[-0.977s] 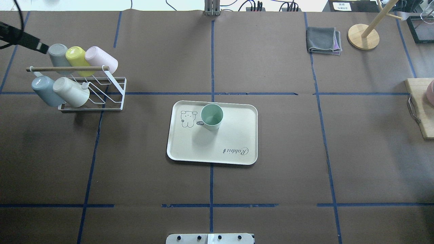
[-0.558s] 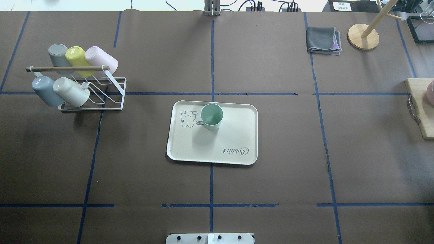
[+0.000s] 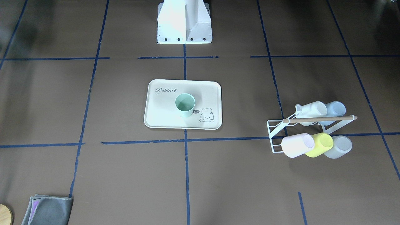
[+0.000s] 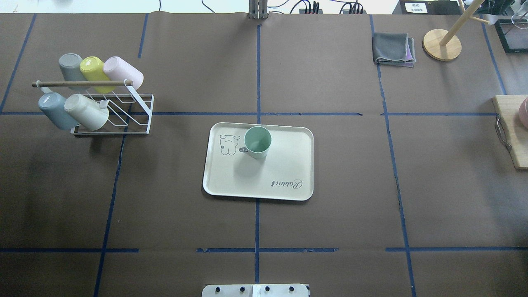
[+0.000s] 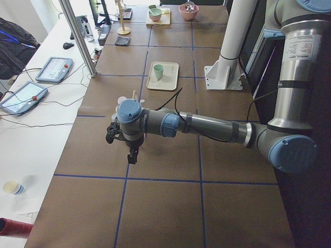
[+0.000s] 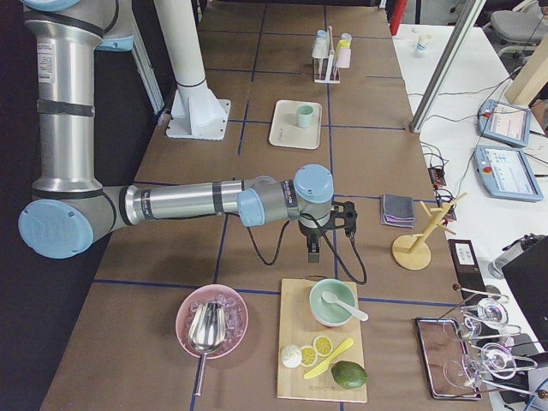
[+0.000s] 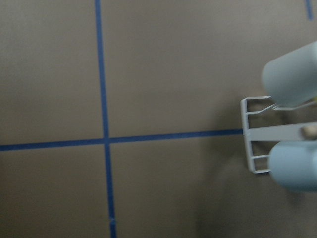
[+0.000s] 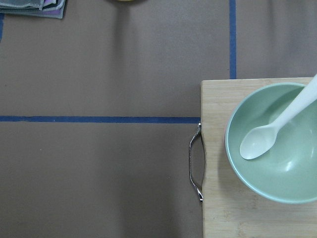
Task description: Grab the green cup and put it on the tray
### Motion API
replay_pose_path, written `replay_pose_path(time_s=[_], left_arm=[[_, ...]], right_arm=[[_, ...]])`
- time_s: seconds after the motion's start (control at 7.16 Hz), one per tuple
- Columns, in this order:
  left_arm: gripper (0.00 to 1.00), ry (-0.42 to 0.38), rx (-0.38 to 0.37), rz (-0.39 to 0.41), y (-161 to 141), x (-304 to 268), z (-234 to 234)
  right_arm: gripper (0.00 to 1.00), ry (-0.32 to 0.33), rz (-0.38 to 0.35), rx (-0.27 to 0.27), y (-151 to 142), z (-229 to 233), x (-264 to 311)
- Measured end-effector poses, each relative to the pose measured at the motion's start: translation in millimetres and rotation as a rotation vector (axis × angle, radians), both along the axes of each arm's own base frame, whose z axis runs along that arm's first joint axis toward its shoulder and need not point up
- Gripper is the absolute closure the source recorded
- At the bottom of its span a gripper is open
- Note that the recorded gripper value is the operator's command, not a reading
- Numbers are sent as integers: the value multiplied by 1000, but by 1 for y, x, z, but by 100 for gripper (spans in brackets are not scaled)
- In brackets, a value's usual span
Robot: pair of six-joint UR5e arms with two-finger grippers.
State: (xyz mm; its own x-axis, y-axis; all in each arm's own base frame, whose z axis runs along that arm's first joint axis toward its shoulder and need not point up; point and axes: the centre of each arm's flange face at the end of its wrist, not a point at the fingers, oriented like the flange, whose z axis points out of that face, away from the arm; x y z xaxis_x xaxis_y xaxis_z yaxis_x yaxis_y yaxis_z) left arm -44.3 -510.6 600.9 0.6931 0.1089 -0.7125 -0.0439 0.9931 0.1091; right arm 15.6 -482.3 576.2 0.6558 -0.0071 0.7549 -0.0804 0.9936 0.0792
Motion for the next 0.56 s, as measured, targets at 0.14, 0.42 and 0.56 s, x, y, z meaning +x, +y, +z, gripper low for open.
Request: replay_pose_path(time_s=[0.14, 0.42, 0.56], left_arm=[[0, -10, -23, 27, 4, -15, 28], [0, -7, -62, 21, 15, -38, 52], [0, -7, -74, 15, 19, -41, 57]], right_arm=[[0, -7, 3, 0, 0, -1, 2], [0, -23, 6, -3, 0, -2, 5], [0, -27, 6, -4, 1, -2, 5]])
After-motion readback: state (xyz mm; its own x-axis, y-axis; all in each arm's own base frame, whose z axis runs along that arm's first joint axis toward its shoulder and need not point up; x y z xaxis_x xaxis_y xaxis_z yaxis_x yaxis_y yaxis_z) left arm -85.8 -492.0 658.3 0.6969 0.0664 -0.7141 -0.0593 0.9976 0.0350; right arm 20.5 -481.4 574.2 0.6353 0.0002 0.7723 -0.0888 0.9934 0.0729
